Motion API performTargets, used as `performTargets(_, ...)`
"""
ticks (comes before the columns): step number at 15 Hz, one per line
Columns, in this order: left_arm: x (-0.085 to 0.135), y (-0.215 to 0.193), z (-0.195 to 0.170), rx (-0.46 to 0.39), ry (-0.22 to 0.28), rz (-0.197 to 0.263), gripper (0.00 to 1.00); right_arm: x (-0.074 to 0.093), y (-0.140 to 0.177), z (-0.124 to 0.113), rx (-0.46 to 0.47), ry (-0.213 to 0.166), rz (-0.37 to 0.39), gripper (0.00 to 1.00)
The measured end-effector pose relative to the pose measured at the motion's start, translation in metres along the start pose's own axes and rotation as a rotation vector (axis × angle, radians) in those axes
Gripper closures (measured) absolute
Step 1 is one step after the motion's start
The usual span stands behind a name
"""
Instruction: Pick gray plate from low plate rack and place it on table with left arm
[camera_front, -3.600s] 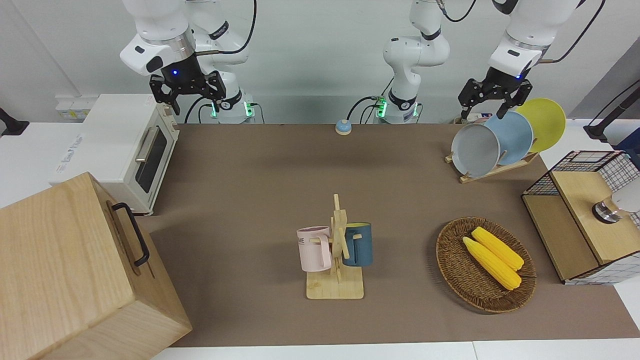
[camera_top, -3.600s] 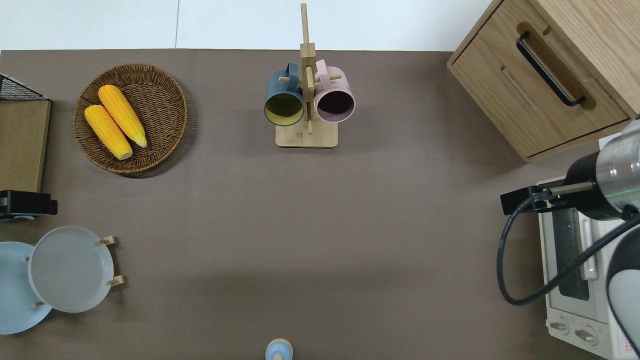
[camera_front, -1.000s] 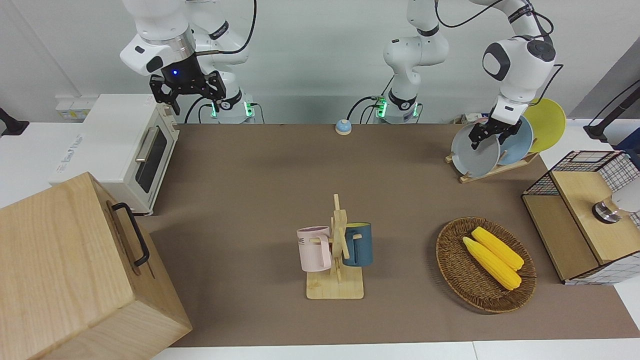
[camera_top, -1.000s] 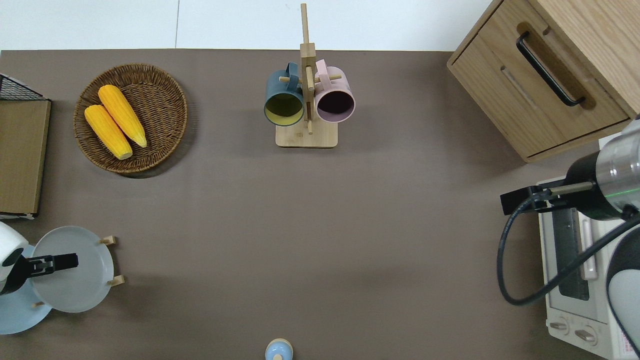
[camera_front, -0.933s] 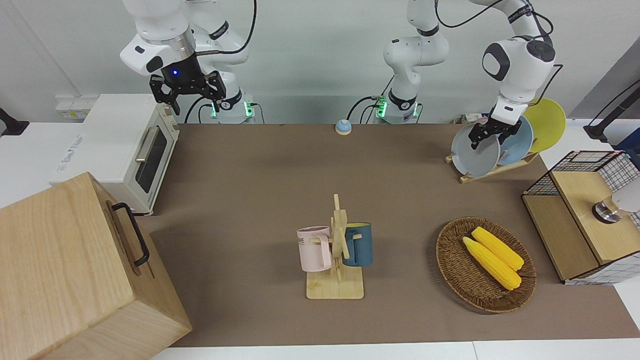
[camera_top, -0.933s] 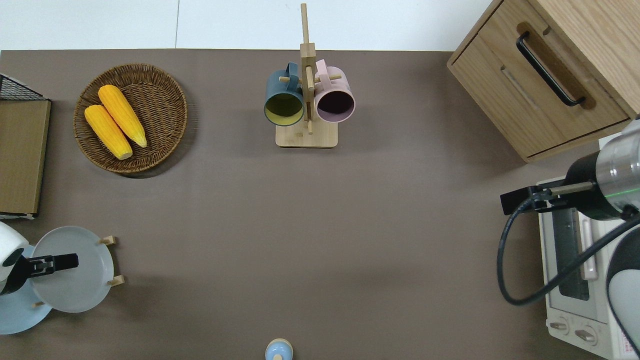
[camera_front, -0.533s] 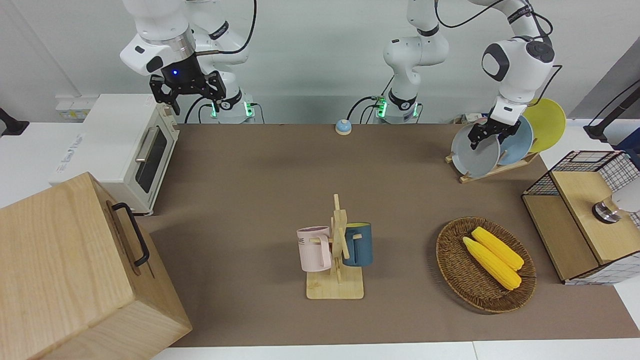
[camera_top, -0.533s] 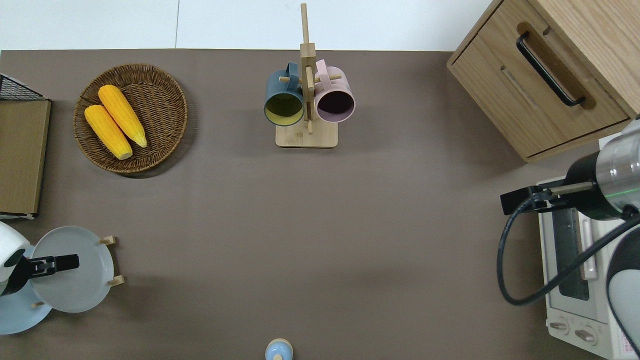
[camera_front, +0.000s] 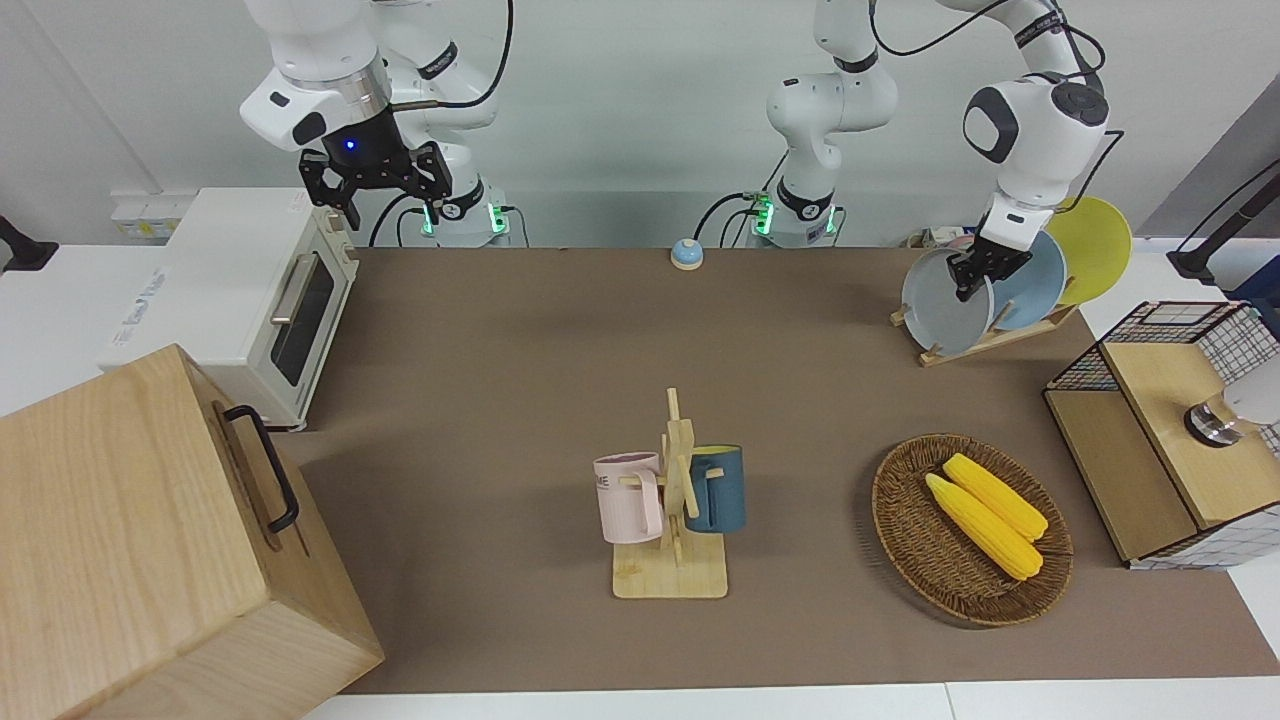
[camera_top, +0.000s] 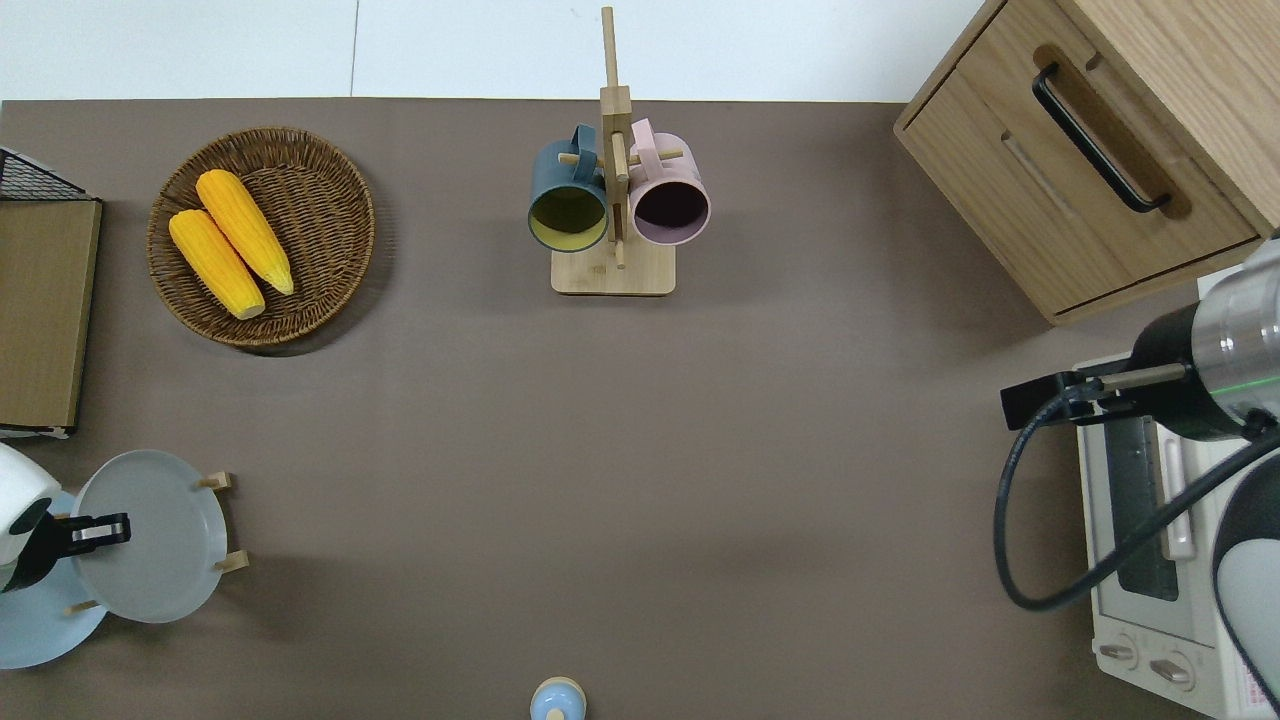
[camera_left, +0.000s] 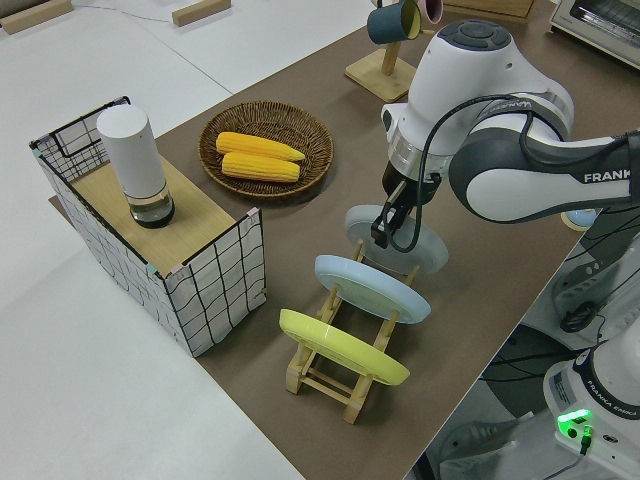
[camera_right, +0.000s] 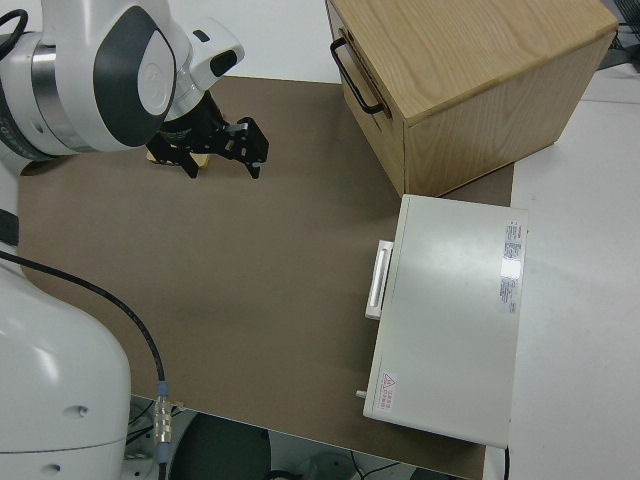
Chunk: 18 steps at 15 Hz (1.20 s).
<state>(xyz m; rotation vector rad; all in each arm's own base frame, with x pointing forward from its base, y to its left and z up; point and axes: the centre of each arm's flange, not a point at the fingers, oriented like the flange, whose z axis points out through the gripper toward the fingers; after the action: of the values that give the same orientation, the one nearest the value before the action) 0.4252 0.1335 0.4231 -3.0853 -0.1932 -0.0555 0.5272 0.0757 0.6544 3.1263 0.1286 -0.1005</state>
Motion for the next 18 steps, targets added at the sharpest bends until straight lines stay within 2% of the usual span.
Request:
performTargets(1,0.0,-0.001,-0.001,0.002,0.002,0.0,0.92,0.0,0.0,0.0,0.0,0.0,0.0,0.01)
performTargets(12,0.0,0.001,-0.01,0.004,0.002,0.006,0.92,0.0,0.0,0.0,0.0,0.0,0.0,0.01)
performTargets(15,0.004,0.002,-0.031,0.011,-0.009,0.011,0.92,0.0,0.0,0.0,0.0,0.0,0.0,0.01)
performTargets(18,0.011,0.01,-0.067,0.023,-0.025,0.029,0.92,0.0,0.0,0.0,0.0,0.0,0.0,0.01)
